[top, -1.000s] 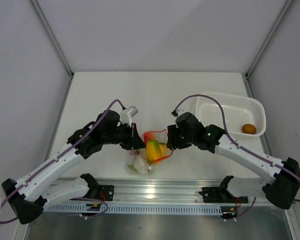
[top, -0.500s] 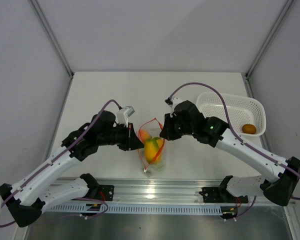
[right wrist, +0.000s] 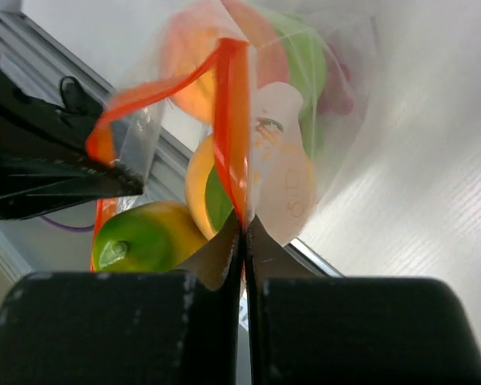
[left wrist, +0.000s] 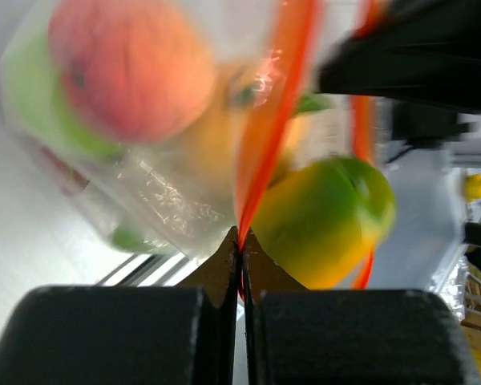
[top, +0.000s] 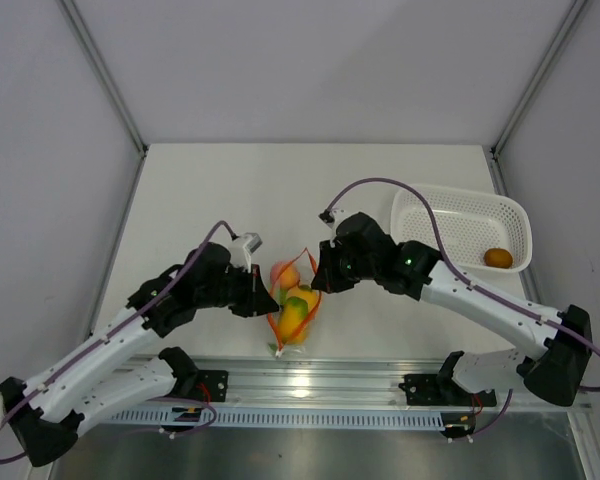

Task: Place the food in the zip-top bag and seal the zipper
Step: Adjust the zipper food storage bag at the center of the board.

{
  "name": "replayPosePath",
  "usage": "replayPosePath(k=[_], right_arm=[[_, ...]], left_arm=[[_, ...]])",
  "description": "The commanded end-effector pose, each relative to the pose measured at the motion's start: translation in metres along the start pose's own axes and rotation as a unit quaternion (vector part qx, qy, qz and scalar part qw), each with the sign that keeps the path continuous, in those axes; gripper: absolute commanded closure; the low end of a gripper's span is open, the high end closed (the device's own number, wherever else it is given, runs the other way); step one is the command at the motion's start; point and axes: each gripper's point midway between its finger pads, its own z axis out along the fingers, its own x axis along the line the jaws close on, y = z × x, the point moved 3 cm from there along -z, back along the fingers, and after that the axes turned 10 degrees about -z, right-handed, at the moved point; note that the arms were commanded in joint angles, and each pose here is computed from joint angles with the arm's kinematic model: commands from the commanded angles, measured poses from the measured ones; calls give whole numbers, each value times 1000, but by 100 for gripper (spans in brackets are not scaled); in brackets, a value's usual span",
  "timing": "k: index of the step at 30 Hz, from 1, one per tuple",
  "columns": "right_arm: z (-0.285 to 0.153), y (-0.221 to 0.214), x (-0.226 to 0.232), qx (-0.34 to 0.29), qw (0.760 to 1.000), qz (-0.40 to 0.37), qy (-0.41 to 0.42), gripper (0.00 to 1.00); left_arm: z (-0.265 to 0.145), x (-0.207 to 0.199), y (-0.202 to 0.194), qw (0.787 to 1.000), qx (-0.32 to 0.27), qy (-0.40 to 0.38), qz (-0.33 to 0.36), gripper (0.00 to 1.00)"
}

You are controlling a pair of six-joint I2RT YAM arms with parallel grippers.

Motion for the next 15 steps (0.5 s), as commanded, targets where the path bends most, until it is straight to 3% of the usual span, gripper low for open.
replayPosePath(k=[1,9,11,15], right_arm=[[-3,9,3,-15,1000,2,0,100],[-60,60,35,-93,995,-23,42,100],[-66,62,38,-103,993,-20,50,100],[-50,48,31,-83,995,-12,46,100]], left_arm=[[13,18,2,999,-5,38,-19,99],[-64,-57,46,994,-94,-41,25,100],[-69,-59,45,994,-97,-47,26,100],[-40,-31,29,998,-61,-15,8,99]])
